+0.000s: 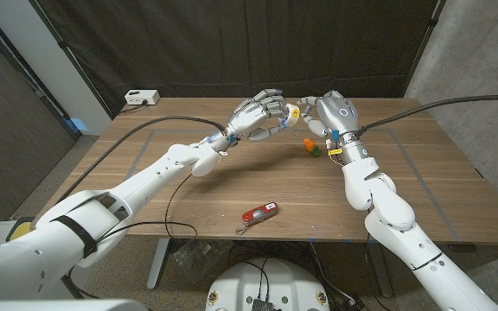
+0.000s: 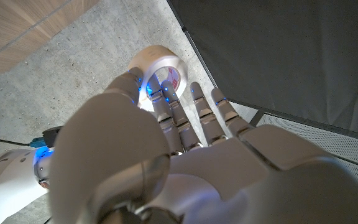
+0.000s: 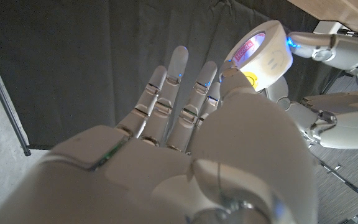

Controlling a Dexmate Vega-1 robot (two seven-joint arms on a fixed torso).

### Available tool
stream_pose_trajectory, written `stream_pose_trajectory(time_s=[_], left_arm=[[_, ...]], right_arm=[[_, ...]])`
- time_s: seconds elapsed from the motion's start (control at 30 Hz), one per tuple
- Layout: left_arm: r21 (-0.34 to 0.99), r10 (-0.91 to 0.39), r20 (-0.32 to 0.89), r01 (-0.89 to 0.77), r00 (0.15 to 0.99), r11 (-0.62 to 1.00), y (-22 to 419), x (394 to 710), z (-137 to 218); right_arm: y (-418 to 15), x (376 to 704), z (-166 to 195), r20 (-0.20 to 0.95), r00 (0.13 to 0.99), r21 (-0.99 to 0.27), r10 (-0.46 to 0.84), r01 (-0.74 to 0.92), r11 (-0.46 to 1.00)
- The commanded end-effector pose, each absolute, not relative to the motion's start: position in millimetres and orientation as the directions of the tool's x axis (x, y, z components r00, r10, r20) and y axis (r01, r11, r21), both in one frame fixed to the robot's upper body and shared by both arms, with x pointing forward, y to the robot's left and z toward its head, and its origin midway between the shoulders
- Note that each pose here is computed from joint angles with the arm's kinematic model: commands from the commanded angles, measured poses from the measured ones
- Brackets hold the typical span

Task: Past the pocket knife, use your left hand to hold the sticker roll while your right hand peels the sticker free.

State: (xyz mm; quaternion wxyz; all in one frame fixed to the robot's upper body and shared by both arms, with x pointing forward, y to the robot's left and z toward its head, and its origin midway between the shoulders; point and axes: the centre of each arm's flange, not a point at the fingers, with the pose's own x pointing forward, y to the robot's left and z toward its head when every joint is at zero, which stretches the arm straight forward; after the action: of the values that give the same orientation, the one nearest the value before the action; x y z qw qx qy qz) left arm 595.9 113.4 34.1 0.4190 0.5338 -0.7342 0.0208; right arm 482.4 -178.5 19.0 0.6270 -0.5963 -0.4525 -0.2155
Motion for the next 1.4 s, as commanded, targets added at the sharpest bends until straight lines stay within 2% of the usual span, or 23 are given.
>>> stream_pose_trajectory(time_s=[0.03,0.47,0.67,1.4], left_arm=[[0.403,-0.762,0.643,-0.811,-0.078,0.423,116,595,34],[0.407,-0.752,0.656,-0.806,-0.069,0.429,120,596,35],[0.41,-0.752,0.655,-0.802,-0.072,0.433,120,596,35],[0.414,-0.763,0.642,-0.802,-0.078,0.431,120,594,32]], right_arm=[[-179,477,16,0.835,0.473,-0.531,0.281,0.826,0.19],[-172,469,16,0.865,0.397,-0.471,0.307,0.852,0.228],[-169,471,18,0.853,0.427,-0.498,0.299,0.838,0.223],[-161,478,22,0.848,0.43,-0.5,0.31,0.843,0.199]])
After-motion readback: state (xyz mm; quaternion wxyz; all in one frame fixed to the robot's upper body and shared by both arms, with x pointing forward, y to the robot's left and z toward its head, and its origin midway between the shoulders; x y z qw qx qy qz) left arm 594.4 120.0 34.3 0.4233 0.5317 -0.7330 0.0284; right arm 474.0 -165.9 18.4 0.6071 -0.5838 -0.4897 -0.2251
